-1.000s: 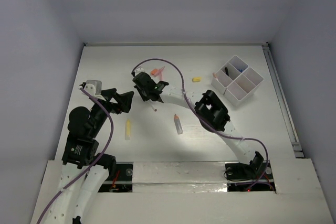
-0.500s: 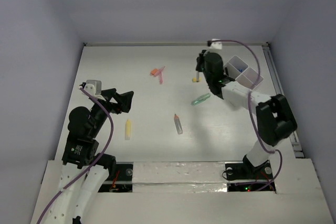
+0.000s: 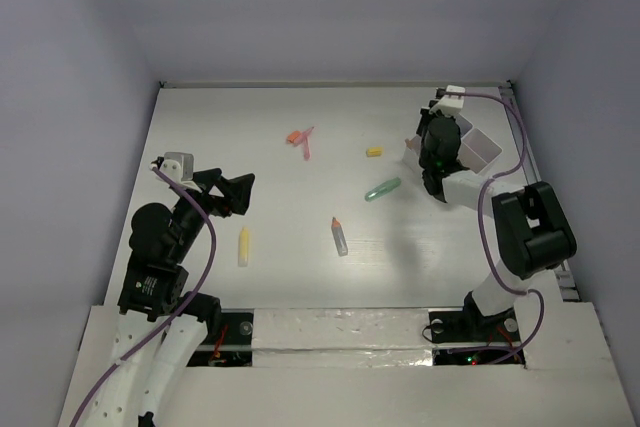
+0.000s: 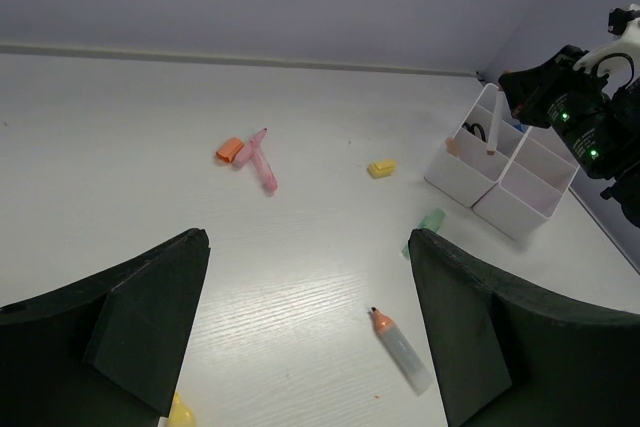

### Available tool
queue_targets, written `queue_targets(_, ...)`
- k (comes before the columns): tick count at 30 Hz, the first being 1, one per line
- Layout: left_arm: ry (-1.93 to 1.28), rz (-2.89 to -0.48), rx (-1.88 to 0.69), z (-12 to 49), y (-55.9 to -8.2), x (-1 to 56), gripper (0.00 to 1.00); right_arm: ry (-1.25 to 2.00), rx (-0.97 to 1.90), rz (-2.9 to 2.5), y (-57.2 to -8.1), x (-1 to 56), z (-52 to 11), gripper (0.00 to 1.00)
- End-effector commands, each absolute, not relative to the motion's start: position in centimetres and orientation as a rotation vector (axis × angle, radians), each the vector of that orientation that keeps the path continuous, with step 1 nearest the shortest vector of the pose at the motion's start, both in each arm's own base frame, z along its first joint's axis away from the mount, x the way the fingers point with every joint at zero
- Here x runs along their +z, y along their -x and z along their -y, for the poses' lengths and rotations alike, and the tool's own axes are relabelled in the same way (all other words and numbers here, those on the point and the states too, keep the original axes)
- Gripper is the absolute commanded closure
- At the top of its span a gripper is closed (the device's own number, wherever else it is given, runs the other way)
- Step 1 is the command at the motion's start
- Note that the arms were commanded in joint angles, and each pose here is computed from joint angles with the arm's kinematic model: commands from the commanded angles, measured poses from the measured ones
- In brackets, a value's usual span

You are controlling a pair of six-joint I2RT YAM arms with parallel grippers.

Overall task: Sort the stationery into containers
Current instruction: Place the pen in the storage box.

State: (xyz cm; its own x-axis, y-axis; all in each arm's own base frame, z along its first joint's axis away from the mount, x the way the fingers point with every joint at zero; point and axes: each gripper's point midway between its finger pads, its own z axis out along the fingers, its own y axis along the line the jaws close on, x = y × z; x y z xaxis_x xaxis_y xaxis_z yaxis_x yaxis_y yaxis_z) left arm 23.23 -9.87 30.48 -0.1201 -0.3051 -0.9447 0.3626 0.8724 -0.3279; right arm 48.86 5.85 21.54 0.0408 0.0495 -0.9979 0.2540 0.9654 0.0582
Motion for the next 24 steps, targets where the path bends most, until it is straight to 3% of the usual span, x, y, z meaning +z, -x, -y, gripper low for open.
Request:
queue_targets(1, -0.071, -1.53, -0.577, 10.1, -23.1, 32.6, 0.21, -0.223, -0.262, -1.423, -48.7, 23.4, -4.8, 1.0)
queue_targets(24, -0.074, -1.525, -0.582, 10.1, -23.0, 32.8, 0.21, -0.179, -0.309, -1.541, -49.7, 19.5, -5.1, 1.0)
